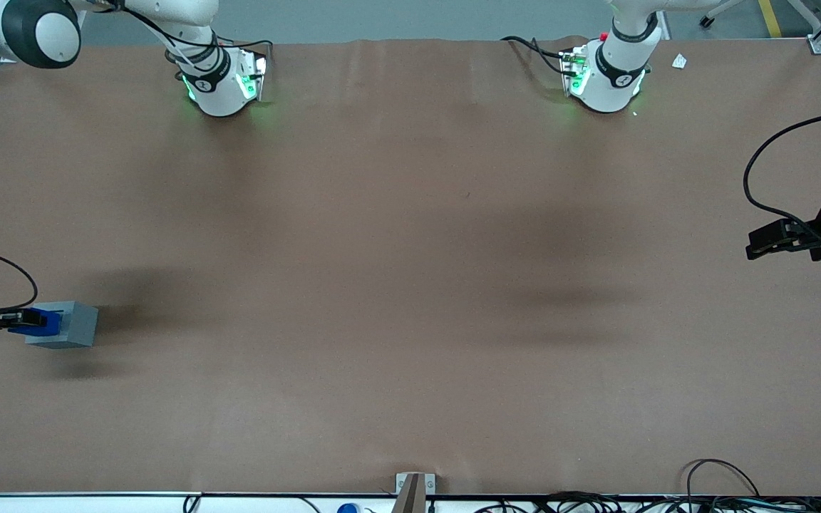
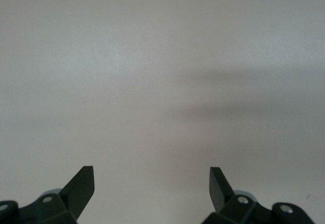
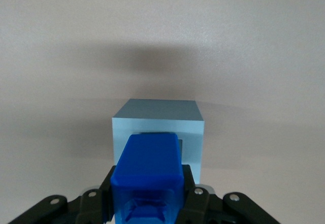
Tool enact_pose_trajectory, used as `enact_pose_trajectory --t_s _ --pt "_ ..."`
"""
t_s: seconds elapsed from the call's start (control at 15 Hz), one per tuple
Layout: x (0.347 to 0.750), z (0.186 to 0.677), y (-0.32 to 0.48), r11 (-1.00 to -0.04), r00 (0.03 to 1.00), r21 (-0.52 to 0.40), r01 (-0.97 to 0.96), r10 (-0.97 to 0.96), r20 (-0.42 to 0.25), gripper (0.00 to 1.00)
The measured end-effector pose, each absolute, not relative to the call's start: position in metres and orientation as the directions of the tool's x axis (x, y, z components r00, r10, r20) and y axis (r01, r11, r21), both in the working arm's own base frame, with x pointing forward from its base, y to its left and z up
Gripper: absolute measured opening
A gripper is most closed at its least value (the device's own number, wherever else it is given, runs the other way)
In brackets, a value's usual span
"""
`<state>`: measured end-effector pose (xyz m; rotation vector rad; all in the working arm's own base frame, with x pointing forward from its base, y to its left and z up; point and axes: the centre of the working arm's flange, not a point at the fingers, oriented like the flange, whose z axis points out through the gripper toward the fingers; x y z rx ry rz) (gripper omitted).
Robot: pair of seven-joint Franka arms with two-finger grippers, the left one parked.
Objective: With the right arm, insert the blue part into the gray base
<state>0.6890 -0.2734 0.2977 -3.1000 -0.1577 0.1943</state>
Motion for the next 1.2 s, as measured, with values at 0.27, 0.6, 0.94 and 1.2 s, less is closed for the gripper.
enact_pose_trajectory --t_s 0.27,0.6,0.94,1.2 --pt "0.6895 0.2952 -0.2738 -0.996 0.989 -0.033 0.079 0.083 -0.122 0.51" --pt "0.6894 0.2943 -0.2739 -0.999 0.991 -0.028 0.036 0.039 -0.124 0.51" --pt "0.6885 0.2939 -0.276 -0.999 0.992 -0.027 0.029 0.032 -0.126 0.51" --pt "0.688 0.2933 -0.277 -0.999 0.991 -0.028 0.026 0.029 -0.127 0.51"
